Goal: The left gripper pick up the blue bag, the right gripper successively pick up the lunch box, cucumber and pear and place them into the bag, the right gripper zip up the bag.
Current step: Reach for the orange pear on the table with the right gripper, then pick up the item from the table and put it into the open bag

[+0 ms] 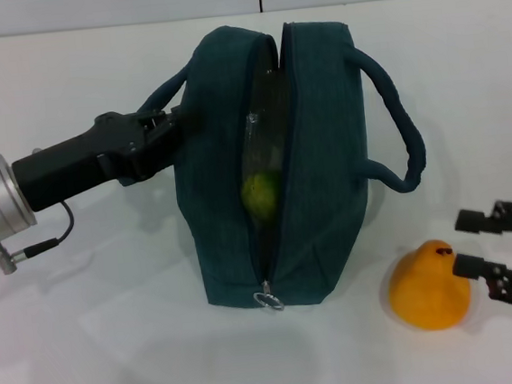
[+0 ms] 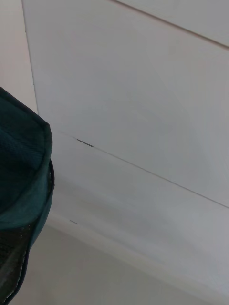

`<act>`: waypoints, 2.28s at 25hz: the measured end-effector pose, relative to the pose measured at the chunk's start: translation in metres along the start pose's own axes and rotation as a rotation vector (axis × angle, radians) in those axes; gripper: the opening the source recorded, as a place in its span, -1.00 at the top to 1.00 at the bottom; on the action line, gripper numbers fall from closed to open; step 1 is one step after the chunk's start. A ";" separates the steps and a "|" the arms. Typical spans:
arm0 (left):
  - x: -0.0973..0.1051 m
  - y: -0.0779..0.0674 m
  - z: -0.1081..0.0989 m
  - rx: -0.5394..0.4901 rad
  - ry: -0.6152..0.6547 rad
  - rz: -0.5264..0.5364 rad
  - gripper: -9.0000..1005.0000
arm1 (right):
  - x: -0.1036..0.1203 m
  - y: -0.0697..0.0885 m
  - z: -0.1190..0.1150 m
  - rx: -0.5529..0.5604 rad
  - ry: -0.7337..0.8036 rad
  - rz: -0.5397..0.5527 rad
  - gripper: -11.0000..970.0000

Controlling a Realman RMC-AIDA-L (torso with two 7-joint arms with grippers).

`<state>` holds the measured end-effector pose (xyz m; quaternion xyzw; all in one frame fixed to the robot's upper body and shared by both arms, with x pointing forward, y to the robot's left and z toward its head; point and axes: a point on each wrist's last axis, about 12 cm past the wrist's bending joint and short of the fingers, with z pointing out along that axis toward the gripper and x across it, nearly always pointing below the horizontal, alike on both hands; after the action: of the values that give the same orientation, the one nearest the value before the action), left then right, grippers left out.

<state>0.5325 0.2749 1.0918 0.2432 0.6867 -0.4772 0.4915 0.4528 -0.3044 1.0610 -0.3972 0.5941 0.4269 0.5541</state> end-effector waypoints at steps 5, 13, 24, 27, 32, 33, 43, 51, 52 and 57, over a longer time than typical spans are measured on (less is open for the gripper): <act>0.000 0.000 0.000 0.000 0.000 0.008 0.90 | 0.013 0.009 -0.007 0.090 -0.026 0.003 0.08; 0.003 0.000 0.001 -0.012 0.002 0.016 0.90 | 0.026 0.014 0.004 0.130 0.002 -0.041 0.08; 0.003 0.000 0.004 -0.006 0.015 0.020 0.90 | 0.030 0.013 0.009 0.125 0.031 -0.040 0.23; 0.003 0.000 0.004 -0.006 0.015 0.019 0.90 | 0.030 0.012 0.011 0.123 0.033 -0.042 0.24; 0.002 0.001 0.004 -0.008 0.015 0.020 0.90 | 0.032 0.010 0.013 0.133 0.047 -0.042 0.24; 0.002 0.001 0.004 -0.012 0.015 0.020 0.90 | 0.032 0.009 0.013 0.138 0.050 -0.042 0.24; 0.002 0.003 0.006 -0.024 0.018 0.021 0.90 | 0.033 0.008 0.017 0.138 0.060 -0.043 0.50; 0.002 0.003 0.006 -0.025 0.018 0.021 0.90 | 0.033 0.008 0.017 0.133 0.056 -0.052 0.72; 0.002 0.003 0.006 -0.025 0.018 0.021 0.90 | 0.033 0.008 0.017 0.133 0.056 -0.052 0.73; 0.002 0.003 0.006 -0.025 0.018 0.021 0.90 | 0.031 0.007 0.017 0.137 0.053 -0.062 0.83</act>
<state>0.5362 0.2704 1.0881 0.2485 0.6942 -0.4614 0.4934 0.4497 -0.2866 1.0301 -0.3875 0.6238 0.3572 0.5771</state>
